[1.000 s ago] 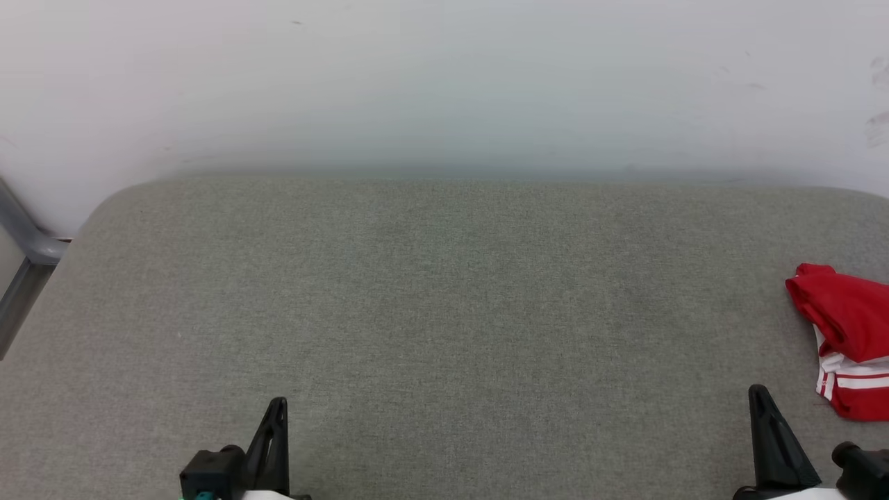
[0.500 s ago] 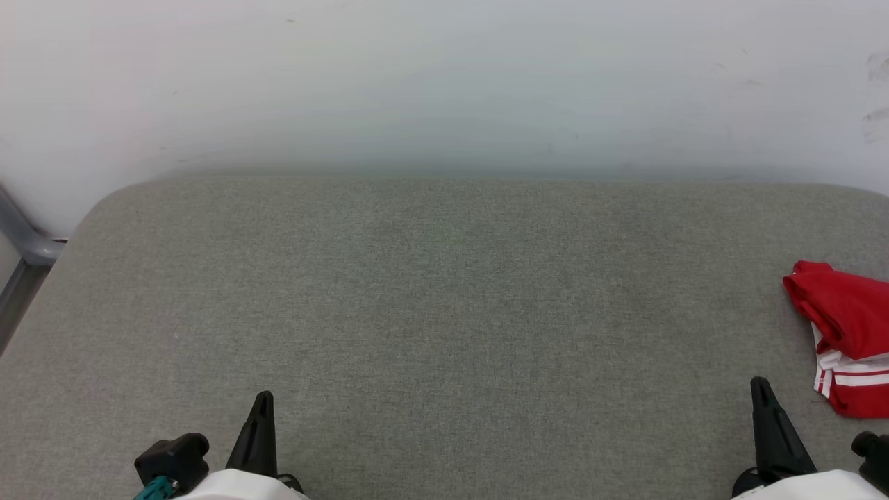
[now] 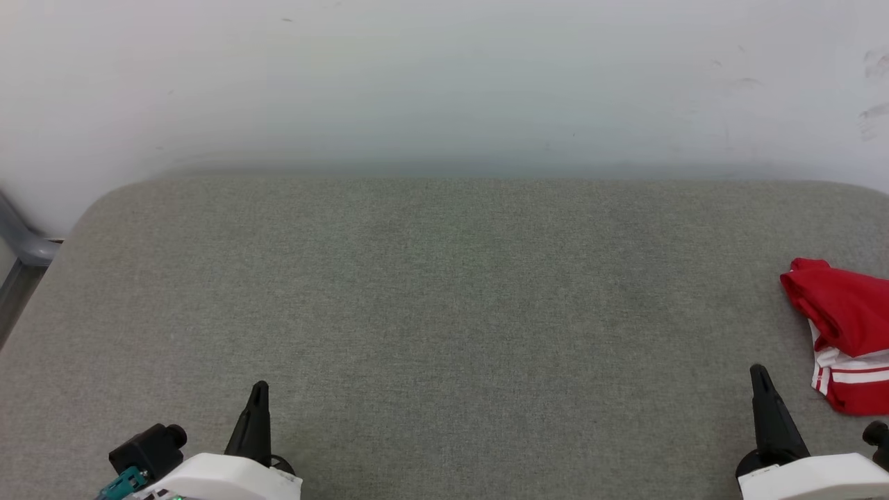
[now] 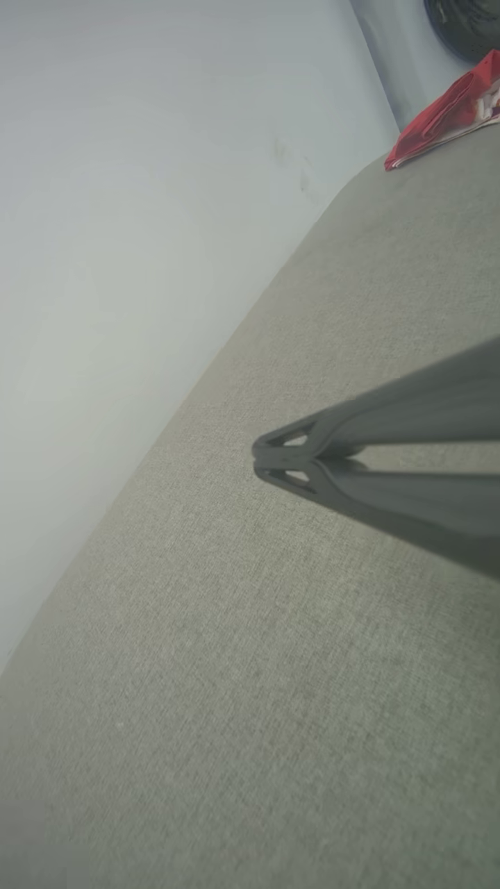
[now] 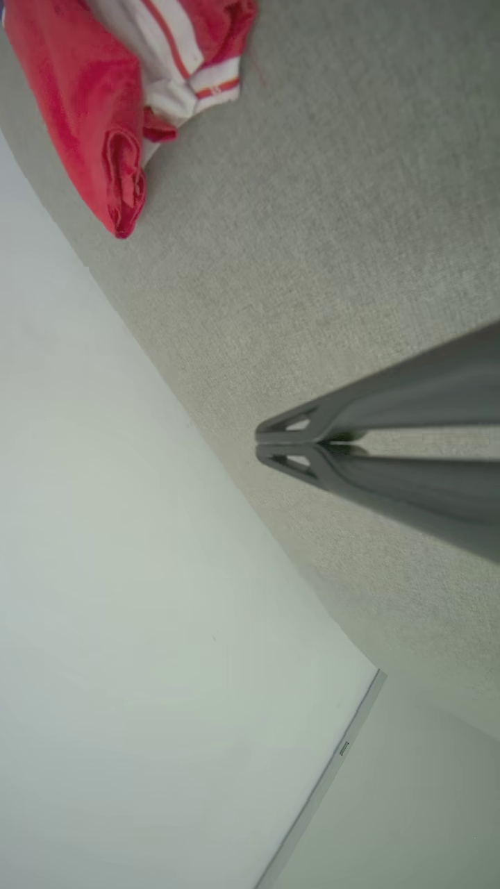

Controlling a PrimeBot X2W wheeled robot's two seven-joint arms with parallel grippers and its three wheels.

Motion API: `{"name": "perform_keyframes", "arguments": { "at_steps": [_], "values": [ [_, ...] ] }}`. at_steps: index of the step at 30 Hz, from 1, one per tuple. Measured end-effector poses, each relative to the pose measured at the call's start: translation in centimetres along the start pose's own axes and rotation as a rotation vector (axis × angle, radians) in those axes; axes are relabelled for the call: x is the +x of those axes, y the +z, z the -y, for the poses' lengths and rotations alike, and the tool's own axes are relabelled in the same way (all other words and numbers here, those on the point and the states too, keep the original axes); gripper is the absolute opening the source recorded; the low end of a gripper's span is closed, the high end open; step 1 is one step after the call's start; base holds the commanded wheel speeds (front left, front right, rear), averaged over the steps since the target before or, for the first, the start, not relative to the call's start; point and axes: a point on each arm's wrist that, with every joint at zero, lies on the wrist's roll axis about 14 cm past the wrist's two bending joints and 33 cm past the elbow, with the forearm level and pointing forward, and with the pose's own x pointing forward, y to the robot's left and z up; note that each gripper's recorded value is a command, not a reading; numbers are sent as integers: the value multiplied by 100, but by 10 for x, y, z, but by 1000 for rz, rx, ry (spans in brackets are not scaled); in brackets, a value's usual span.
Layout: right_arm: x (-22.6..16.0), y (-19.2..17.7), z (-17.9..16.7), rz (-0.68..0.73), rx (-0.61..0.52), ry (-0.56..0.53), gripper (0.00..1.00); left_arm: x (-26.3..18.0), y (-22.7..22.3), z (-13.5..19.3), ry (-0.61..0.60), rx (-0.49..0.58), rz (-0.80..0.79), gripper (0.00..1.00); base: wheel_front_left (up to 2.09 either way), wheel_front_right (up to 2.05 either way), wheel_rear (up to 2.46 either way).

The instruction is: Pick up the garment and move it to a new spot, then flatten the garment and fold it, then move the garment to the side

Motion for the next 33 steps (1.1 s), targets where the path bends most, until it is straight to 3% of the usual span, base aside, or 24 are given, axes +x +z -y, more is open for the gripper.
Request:
{"name": "perform_keyframes", "arguments": {
  "at_steps": [9,33],
  "values": [
    [5,0,1,-10,151,-11,0,5,1,-1,7,-163,-14,0,0,0,0],
    [14,0,-1,-23,418,-13,0,16,4,2,-9,-445,-33,0,0,0,0]
  ]
}}
